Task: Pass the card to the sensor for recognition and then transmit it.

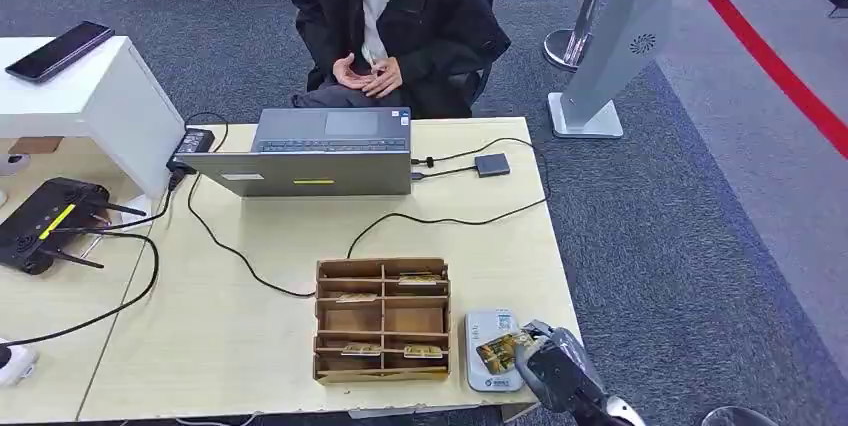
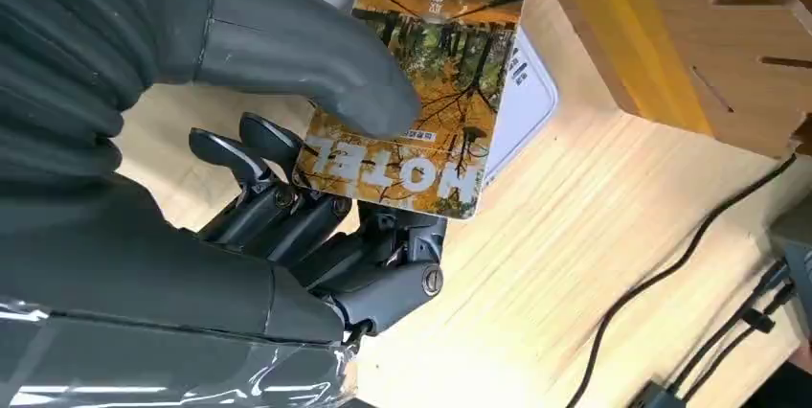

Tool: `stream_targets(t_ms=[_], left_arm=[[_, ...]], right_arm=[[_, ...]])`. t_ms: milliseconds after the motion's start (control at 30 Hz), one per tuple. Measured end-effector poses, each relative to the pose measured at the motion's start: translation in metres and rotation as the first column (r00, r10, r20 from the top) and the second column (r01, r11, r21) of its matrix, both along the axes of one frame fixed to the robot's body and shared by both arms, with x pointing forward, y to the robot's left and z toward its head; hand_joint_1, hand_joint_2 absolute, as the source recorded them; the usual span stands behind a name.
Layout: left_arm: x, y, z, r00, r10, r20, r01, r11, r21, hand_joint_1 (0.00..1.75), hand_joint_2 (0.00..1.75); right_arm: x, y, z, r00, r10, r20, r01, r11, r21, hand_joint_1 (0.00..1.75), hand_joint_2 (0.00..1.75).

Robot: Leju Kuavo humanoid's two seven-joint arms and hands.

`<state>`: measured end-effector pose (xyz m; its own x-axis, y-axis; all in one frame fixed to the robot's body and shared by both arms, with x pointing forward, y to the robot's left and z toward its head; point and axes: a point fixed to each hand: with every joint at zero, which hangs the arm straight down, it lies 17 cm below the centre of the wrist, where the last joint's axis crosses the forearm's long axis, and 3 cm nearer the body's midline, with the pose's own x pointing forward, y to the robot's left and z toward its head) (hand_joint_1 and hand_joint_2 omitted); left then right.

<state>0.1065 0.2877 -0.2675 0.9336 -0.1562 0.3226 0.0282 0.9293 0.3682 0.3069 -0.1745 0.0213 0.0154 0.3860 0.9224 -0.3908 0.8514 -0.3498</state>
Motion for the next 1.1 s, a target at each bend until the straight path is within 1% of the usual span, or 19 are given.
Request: stream_targets(t_ms=[233,467,733,1100], left_arm=[[0.0,0.0,0.0,1.0,-0.001,-0.001,0.001,1.0,0.0,0.0,0.0],[0.0,0.0,0.0,1.0,0.0,-0.001,0.0,1.0,0.0,0.0,0.0],[-0.001,-0.001,0.0,1.0,0.009,-0.001,-0.009,1.0,-0.004,0.0,0.0],[-0.001,-0.001,0.0,1.0,0.017,0.001,-0.017,1.0,-0.005,0.0,0.0]], right_arm=[[0.002,0.001,-0.005,1.0,0.004,0.002,-0.004,1.0,-0.028,1.75,1.75],[0.011,-0.004,-0.01,0.999,-0.02,0.048,0.028,0.988,-0.153,1.75,1.75],[0.016,-0.003,-0.016,0.997,-0.018,0.079,0.037,0.965,-0.26,1.75,1.75],[0.018,0.002,-0.019,0.996,-0.002,0.093,0.032,0.948,-0.317,1.75,1.75]])
